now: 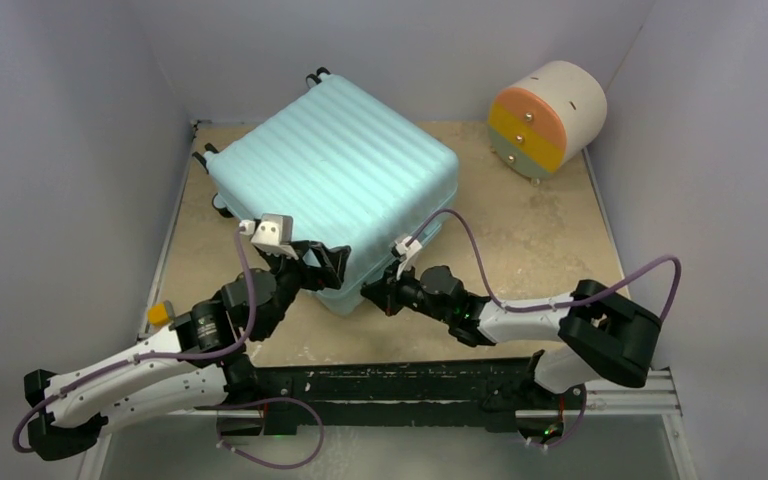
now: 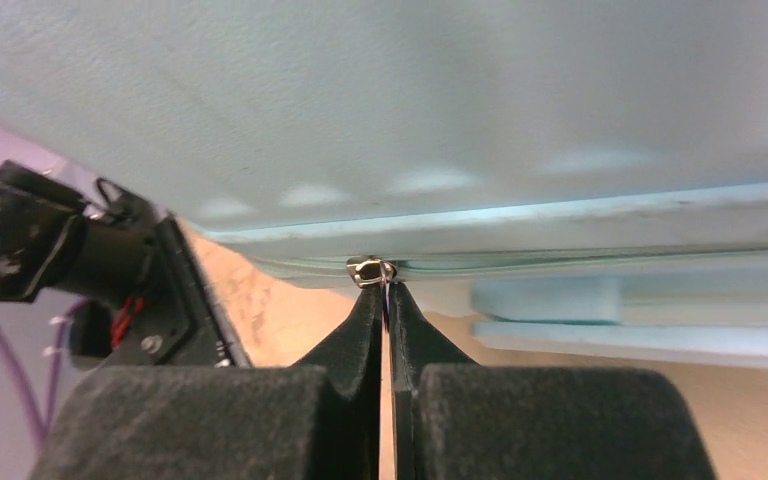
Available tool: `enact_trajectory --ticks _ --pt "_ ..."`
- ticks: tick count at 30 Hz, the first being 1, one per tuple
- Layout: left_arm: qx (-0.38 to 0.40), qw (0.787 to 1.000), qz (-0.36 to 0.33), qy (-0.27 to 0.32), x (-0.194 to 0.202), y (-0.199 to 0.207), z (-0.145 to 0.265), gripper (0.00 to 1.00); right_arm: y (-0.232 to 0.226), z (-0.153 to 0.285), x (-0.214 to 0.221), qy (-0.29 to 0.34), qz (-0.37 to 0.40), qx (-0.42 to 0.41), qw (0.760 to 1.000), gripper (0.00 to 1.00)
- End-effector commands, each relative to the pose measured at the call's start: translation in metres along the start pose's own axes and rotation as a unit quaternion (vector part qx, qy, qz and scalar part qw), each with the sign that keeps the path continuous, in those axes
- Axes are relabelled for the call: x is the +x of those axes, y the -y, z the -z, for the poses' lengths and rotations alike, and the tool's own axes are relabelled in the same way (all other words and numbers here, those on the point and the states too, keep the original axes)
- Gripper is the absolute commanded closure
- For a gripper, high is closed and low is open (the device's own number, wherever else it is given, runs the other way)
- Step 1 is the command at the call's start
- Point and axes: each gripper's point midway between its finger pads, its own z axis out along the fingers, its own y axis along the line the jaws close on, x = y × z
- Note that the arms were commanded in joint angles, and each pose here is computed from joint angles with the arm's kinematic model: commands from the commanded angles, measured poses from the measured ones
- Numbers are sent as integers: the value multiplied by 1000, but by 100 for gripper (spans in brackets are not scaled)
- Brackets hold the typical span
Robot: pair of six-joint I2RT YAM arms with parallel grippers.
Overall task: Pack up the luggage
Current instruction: Zip the luggage at the center of the board.
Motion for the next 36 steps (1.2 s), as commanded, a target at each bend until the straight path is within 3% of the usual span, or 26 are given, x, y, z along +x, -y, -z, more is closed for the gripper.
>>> enact_trajectory --ticks 1,15,36 --pt "-35 999 -12 -28 30 -19 -2 12 86 20 -24 40 59 215 974 100" --pt "-61 998 -11 -18 36 -29 -7 11 116 49 -37 38 101 312 944 100" --pt "-100 995 21 -7 38 -57 11 9 138 59 -86 60 86 343 934 100"
